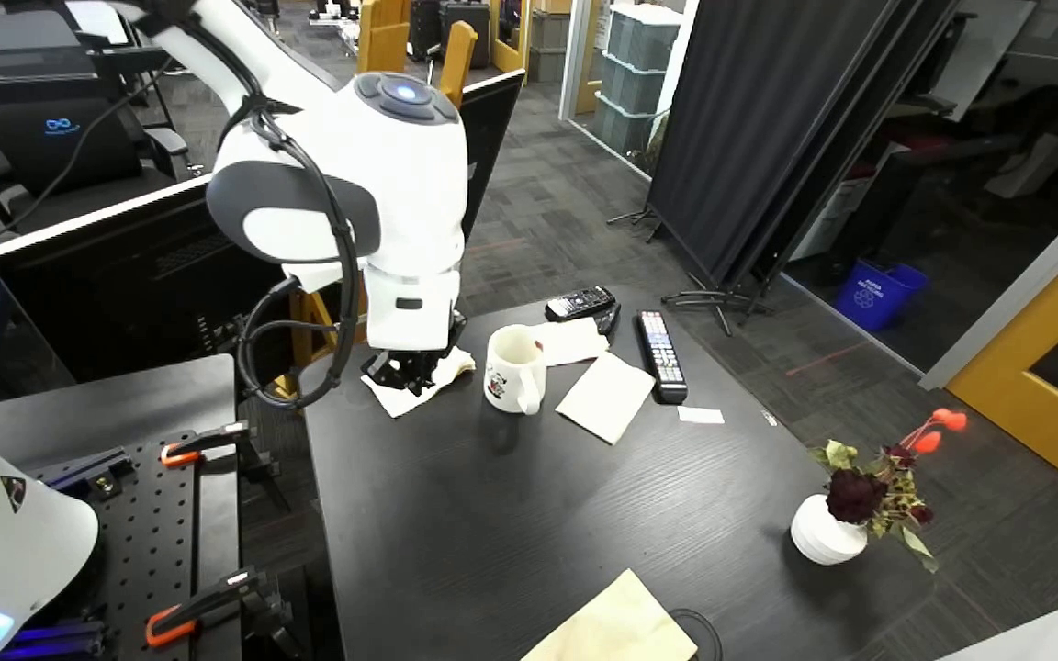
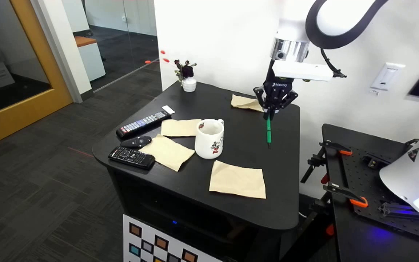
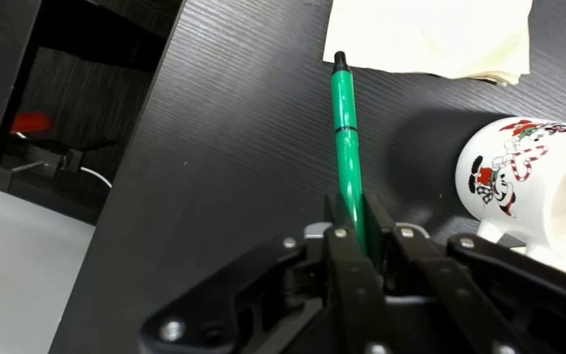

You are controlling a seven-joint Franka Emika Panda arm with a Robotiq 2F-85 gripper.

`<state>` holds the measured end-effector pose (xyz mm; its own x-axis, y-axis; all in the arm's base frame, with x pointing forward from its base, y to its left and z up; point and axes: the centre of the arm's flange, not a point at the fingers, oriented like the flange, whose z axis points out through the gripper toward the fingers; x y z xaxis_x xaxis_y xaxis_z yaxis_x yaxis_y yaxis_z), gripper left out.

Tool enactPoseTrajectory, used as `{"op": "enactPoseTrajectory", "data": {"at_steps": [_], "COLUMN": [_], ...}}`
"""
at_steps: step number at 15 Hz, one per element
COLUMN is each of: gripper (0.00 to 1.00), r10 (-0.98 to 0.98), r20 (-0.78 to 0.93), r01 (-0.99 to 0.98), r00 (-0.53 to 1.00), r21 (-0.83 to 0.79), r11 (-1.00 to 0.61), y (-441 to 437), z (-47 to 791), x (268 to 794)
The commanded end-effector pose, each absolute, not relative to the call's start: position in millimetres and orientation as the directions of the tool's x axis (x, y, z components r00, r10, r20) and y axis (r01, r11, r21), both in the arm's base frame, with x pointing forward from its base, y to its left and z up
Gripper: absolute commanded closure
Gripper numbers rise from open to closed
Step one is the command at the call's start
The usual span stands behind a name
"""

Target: Put the pen on the table

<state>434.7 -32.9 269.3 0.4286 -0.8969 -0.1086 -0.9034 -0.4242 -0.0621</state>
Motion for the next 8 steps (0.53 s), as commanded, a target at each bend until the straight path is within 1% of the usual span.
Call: {"op": "enactPoseTrajectory", "data": {"at_steps": [1,8], "gripper": [0.97,0.97], "r10": [-0.893,-0.897], "r20": [-0.151,-0.208], "r01": [-0.905,-0.913], "r00": [0.424,0.391], "r21": [-0.056,0.039], "r11": [-0.421,-0.407], "y": [-47,-46], "z": [240,183], "x": [457,465]}}
